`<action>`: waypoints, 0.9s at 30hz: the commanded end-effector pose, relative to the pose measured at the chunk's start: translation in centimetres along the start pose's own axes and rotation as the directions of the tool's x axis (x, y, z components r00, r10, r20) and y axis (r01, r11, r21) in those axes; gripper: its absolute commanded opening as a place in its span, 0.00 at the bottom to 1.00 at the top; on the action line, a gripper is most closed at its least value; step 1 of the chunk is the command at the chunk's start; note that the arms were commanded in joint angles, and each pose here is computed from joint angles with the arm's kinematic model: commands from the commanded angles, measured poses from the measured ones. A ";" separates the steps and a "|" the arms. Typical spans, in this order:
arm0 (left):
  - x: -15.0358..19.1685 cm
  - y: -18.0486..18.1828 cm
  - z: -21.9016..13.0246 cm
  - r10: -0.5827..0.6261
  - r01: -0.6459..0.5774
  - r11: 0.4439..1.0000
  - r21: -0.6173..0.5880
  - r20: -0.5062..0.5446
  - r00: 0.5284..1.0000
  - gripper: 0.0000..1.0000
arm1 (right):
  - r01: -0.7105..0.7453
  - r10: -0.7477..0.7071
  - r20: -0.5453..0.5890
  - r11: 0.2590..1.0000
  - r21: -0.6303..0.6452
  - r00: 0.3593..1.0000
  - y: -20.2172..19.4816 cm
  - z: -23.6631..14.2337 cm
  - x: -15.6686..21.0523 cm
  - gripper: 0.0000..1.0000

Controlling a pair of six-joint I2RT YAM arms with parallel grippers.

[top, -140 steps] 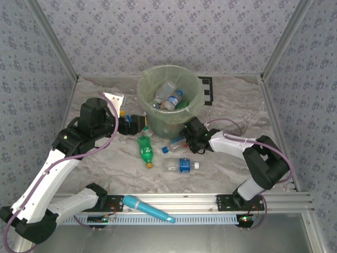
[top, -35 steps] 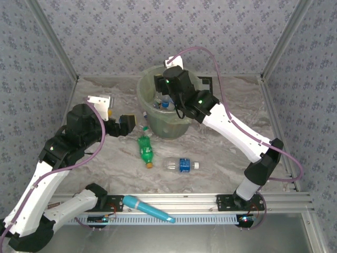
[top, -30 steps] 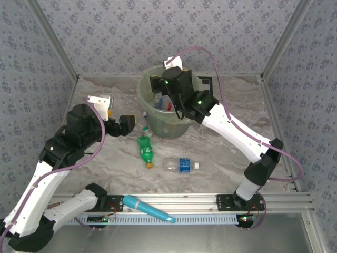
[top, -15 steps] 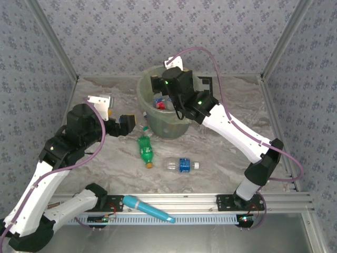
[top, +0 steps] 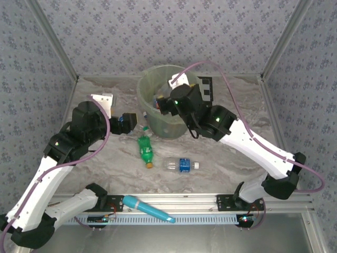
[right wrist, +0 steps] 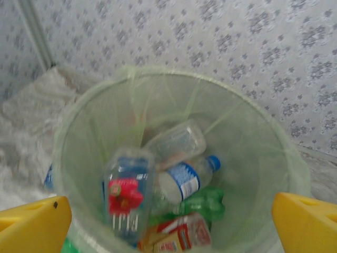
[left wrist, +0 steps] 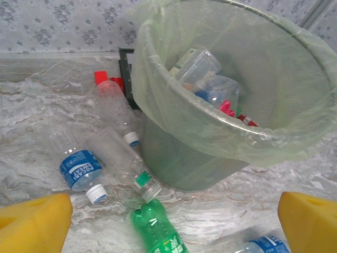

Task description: Put the plastic bottles in the bin

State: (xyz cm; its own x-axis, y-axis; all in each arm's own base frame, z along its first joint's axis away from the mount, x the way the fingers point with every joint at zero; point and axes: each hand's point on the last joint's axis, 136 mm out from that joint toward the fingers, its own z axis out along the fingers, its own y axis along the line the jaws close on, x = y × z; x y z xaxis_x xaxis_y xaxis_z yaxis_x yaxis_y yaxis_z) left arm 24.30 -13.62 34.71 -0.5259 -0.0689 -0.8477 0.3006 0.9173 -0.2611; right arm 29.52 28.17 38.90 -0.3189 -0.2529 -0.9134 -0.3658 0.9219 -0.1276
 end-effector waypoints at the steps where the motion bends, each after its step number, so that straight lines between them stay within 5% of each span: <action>1: 0.3 1.9 0.1 -0.065 0.066 0.994 -0.086 0.019 0.998 1.00 | 0.192 -0.195 -0.106 0.981 -0.041 0.975 0.9 -1.1 3.8 1.00; 7: 1.7 3.3 0.0 -0.142 0.142 0.981 -0.129 0.011 0.990 1.00 | 0.394 -0.414 -0.119 0.905 -0.162 0.902 4.6 -3.0 7.7 1.00; 15: 3.4 4.0 -1.0 -0.175 0.174 0.975 -0.136 0.002 0.985 1.00 | 0.451 -0.531 -0.200 0.826 -0.337 0.823 8.3 -3.8 14.2 1.00; 27: 5.5 4.2 -2.5 -0.203 0.199 0.974 -0.111 -0.021 0.979 1.00 | 0.528 -0.706 -0.358 0.701 -0.479 0.611 10.8 -2.8 24.6 0.92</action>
State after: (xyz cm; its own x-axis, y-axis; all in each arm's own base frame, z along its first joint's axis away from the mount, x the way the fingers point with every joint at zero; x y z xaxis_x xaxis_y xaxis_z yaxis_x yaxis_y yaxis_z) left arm 21.40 -9.43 30.43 -0.5794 -0.2288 -0.7823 0.1084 0.9296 -0.3522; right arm 16.27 31.79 18.23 -0.2449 -0.8785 -0.4103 -0.8142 0.4161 -0.4049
